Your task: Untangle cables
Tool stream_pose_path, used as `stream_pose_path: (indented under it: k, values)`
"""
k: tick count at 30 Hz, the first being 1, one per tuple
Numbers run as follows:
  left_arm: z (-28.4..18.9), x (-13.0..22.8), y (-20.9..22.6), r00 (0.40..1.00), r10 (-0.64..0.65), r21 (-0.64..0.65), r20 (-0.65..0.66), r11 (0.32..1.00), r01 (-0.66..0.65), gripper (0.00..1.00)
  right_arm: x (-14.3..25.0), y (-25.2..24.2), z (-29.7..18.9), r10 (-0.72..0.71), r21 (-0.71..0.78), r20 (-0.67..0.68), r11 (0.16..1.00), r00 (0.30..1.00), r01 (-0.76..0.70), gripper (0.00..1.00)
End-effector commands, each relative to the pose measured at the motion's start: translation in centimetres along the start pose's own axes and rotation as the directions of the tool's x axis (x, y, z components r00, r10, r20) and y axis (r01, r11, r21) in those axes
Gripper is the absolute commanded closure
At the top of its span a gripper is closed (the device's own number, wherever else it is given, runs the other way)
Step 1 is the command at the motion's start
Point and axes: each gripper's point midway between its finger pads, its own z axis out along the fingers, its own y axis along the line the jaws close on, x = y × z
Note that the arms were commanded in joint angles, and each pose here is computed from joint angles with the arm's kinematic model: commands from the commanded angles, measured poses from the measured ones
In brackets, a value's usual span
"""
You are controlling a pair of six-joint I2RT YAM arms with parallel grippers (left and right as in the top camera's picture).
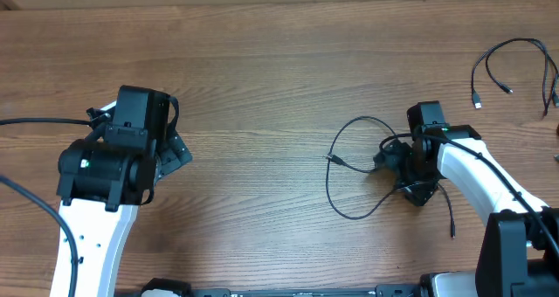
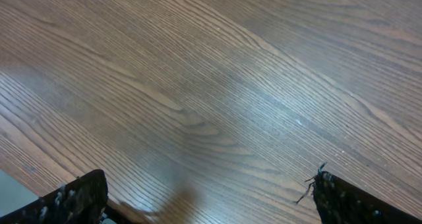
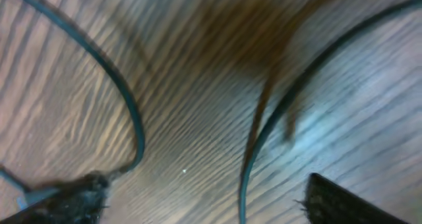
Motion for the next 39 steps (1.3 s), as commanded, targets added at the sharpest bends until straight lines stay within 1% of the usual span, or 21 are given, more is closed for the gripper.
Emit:
stream_pose_path:
  k: [1, 5, 7, 18, 30, 35, 37, 39]
  values:
    - [0.5, -0.3, -0.2, 1.0, -0.021, -0.02, -0.011, 1.0, 0.021, 0.0, -0.3, -0.4, -0.6, 0.165, 0.036, 0.063, 0.985, 0.984, -0.168, 0.0]
    - [1.2, -0.3, -0.5, 0.999, -0.011, -0.04, -0.033, 0.999, 0.01, 0.0, 0.3, -2.6, -0.9, 0.31, 0.132, 0.128, 0.936, 0.942, -0.326, 0.0]
    - [1.6, -0.2, -0.6, 0.999, -0.005, -0.051, -0.045, 0.999, 0.003, 0.0, 0.4, -3.1, -1.0, 0.329, 0.149, 0.152, 0.925, 0.932, -0.35, 0.0]
    - [3.9, 0.1, -1.5, 0.993, 0.023, -0.107, -0.114, 0.994, -0.036, 0.01, -0.2, -2.2, -0.8, 0.322, 0.112, 0.169, 0.933, 0.931, -0.343, 0.0]
    - [5.6, 0.5, -2.0, 0.985, 0.041, -0.146, -0.166, 0.987, -0.066, 0.0, -0.2, -2.8, 0.0, 0.32, 0.118, 0.179, 0.932, 0.93, -0.343, 0.0]
    - [5.7, 0.9, -2.4, 0.981, 0.041, -0.126, -0.19, 0.99, -0.066, 0.0, 0.1, -3.7, 1.6, 0.32, 0.114, 0.181, 0.932, 0.93, -0.343, 0.0]
    - [5.6, 1.0, -2.4, 0.975, 0.093, -0.114, -0.2, 0.987, -0.117, 0.01, 0.2, -3.8, 2.1, 0.321, 0.106, 0.18, 0.934, 0.93, -0.343, 0.0]
    - [5.5, 0.6, -2.8, 0.98, 0.077, -0.097, -0.182, 0.991, -0.096, 0.0, 0.3, -4.2, 2.6, 0.32, 0.106, 0.181, 0.934, 0.93, -0.342, 0.0]
